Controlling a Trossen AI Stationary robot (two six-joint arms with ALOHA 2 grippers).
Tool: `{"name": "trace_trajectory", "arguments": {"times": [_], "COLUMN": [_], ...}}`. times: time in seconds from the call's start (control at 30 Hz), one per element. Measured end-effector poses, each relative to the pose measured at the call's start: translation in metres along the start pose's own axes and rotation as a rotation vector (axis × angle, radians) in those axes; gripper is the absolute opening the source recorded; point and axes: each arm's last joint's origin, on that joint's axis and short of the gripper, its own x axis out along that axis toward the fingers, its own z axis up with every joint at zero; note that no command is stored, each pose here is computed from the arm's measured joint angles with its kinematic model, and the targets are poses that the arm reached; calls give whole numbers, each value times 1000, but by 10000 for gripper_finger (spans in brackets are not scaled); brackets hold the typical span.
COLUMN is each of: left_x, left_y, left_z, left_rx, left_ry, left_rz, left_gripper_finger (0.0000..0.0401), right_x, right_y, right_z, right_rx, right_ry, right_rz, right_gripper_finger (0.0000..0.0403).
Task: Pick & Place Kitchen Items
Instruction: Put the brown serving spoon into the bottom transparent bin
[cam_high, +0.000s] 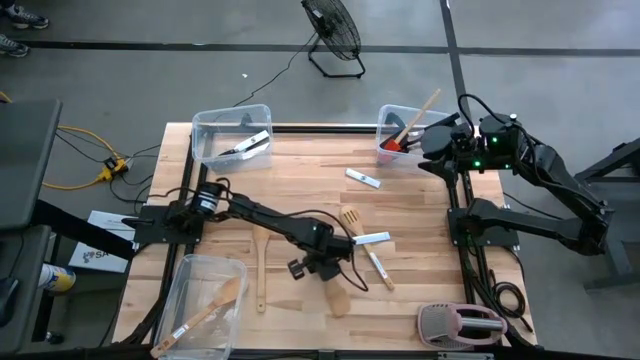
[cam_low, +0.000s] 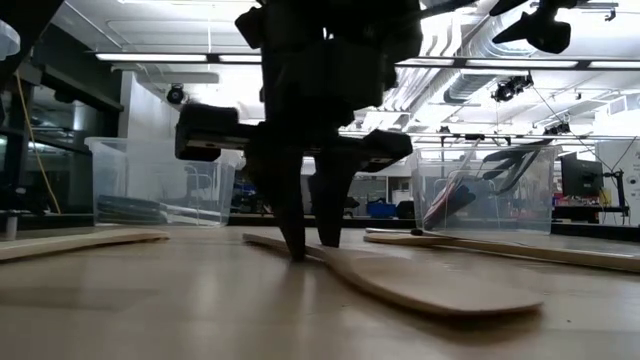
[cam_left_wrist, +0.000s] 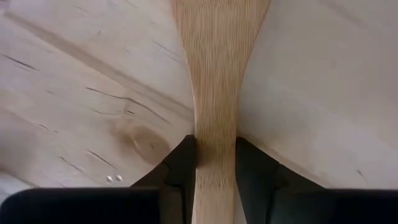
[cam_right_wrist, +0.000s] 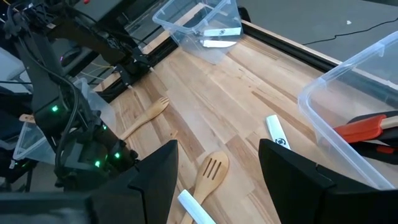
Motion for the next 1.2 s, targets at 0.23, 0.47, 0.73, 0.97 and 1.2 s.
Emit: {"name": "trace_trajectory", "arguments": {"times": [0.23, 0.47, 0.73, 0.97, 1.2], "left_x": [-8, -17, -67, -133, -197], "left_y": [6, 9, 20, 22, 9], "left_z": [8, 4, -2, -15, -29], "left_rx": [-69, -120, -298, -548, -775], "left_ry": [-37, -2, -65, -156, -235], "left_rz": [15, 2, 107, 241, 411], "left_gripper_finger": [81, 81, 81, 81, 81], "right_x": [0, 0, 0, 0, 0], "right_y": [0, 0, -1, -1, -1], "right_z": [0, -1, -2, -2, -2], "right_rx": [3, 5, 12, 11, 3], "right_ry": [1, 7, 16, 18, 20], "right_rz": [0, -3, -7, -8, -12], "right_gripper_finger": [215, 215, 215, 215, 215]}}
